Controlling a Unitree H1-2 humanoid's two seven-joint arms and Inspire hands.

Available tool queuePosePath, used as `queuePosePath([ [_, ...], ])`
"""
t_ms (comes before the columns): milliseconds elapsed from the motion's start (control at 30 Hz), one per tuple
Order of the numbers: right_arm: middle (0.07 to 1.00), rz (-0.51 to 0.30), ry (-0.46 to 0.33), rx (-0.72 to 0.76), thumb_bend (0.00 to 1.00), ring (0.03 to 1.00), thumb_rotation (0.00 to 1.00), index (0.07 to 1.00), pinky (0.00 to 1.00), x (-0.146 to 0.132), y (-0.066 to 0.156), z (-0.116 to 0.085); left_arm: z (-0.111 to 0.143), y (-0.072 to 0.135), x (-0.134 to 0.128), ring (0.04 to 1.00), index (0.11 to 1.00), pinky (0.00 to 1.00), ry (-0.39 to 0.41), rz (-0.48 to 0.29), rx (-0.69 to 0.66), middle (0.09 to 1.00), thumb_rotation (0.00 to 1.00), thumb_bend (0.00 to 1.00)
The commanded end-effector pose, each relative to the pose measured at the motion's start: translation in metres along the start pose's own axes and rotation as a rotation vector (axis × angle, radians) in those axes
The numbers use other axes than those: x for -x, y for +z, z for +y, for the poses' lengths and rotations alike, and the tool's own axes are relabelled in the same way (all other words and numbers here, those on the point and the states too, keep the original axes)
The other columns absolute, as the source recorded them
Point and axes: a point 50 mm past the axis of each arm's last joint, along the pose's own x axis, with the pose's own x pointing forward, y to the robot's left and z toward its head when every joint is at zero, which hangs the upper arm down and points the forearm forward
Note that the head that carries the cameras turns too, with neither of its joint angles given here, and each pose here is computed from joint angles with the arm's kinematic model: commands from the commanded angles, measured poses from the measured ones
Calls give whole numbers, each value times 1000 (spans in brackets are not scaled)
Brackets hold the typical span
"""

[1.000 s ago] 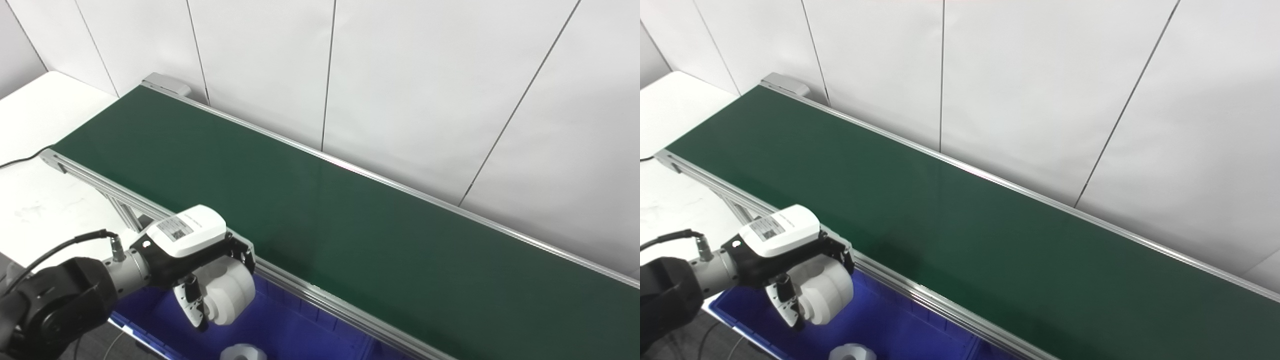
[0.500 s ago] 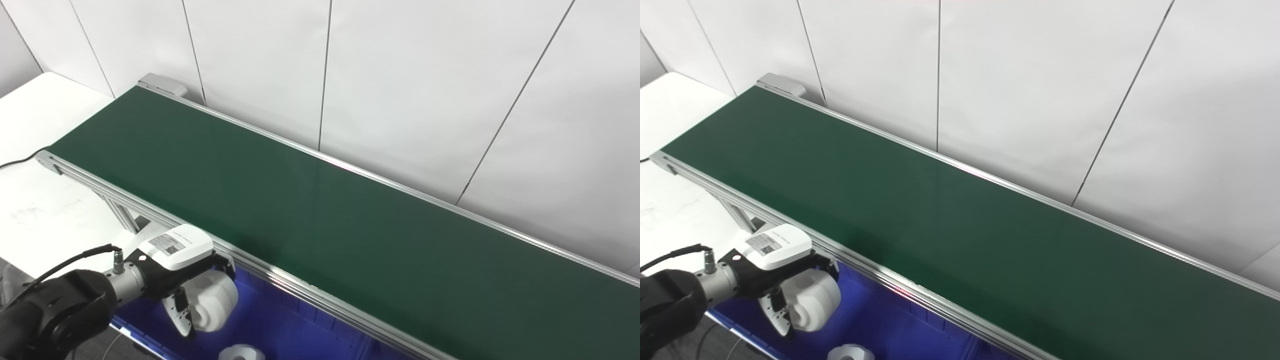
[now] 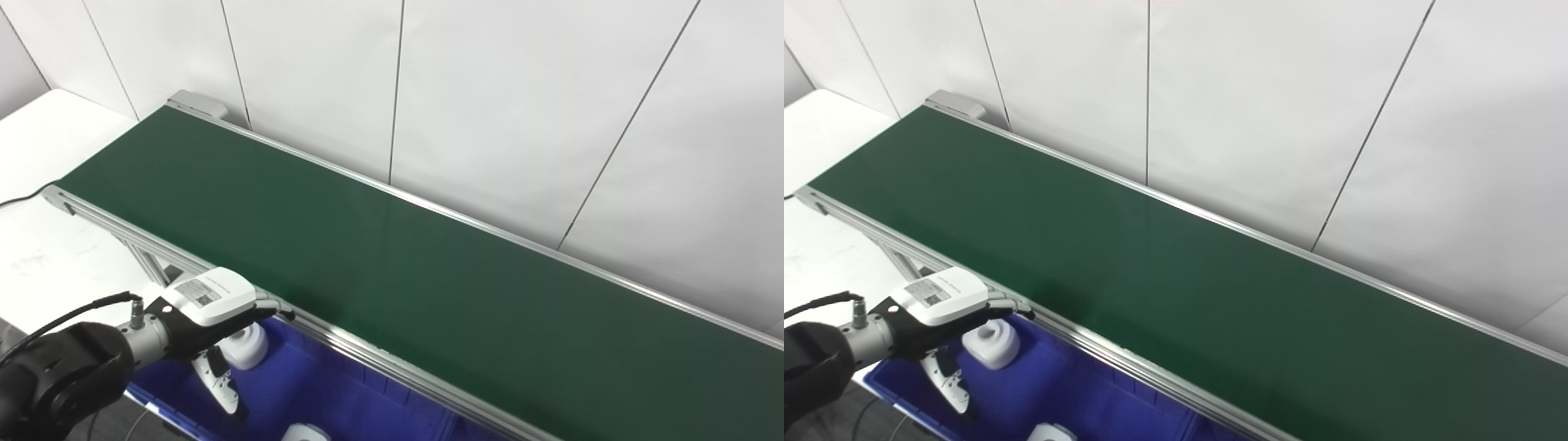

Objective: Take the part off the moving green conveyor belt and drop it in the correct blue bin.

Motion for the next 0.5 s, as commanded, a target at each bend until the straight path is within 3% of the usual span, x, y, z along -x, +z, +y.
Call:
queuePosePath([
  [0, 1000, -48, 11, -4, 790, 1000, 1000, 1000, 1000, 0, 10, 2, 14, 6, 8, 781, 818, 699, 90, -57, 11, 836, 501, 1000],
  [67, 1000, -52, 13, -5, 792, 1000, 1000, 1000, 1000, -1, 10, 2, 18, 14, 10, 784, 810, 691, 150, -108, 124, 834, 533, 1000],
  [100, 1000, -55, 13, -5, 792, 1000, 1000, 1000, 1000, -1, 11, 2, 20, 21, 11, 786, 808, 691, 191, -141, 255, 834, 543, 1000],
  [233, 1000, -67, 13, -12, 787, 1000, 1000, 1000, 1000, -3, 12, 5, 24, 40, 11, 861, 877, 690, 290, -254, 594, 903, 618, 983],
  [267, 1000, -68, 12, -15, 787, 1000, 1000, 1000, 1000, -4, 12, 7, 23, 45, 10, 902, 911, 731, 325, -284, 693, 933, 660, 959],
  [333, 1000, -73, 9, -9, 811, 1000, 1000, 1000, 1000, -5, 13, 12, 19, 57, 4, 987, 987, 936, 394, -321, 861, 992, 768, 935],
  [467, 1000, -81, -4, 10, 857, 1000, 1000, 1000, 1000, -9, 17, 27, 14, 72, -12, 999, 999, 995, 438, -367, 1050, 1000, 839, 954],
])
